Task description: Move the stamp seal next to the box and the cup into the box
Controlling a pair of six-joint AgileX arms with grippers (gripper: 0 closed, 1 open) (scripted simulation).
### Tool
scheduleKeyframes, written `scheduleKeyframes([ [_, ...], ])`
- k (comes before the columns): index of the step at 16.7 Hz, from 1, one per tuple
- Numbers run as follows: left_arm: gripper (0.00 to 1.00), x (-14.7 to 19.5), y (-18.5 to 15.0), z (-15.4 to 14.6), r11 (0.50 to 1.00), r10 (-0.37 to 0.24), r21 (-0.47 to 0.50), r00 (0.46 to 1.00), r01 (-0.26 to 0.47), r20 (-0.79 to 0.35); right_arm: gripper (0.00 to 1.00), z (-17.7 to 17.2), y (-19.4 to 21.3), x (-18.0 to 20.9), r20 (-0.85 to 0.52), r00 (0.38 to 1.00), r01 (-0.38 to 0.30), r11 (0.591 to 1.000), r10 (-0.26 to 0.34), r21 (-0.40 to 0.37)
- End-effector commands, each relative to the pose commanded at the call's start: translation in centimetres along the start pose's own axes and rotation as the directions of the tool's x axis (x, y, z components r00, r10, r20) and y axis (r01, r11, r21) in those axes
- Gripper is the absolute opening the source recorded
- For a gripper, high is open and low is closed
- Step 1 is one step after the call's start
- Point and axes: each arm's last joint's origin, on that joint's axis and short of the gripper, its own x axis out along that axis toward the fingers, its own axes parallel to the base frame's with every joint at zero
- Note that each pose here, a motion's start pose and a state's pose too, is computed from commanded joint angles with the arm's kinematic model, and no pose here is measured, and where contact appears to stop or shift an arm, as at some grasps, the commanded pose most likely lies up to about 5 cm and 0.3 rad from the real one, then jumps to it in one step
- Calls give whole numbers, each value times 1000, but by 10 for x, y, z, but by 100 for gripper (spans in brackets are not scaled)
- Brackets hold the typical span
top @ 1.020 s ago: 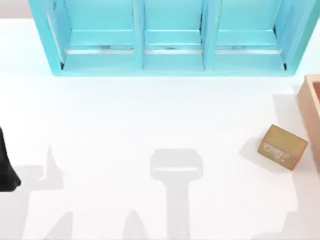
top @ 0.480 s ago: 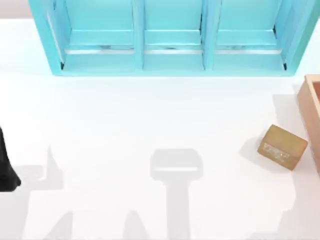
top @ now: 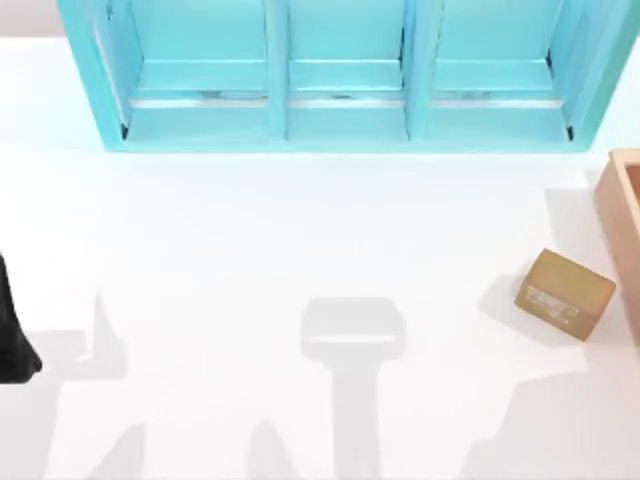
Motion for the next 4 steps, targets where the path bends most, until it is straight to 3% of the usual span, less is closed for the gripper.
scheduleKeyframes([
  [4, 100, 0, 0, 0, 1000, 0, 0, 1000, 0, 0, 100, -3, 1, -16, 4, 1000, 2, 1000, -2, 2],
])
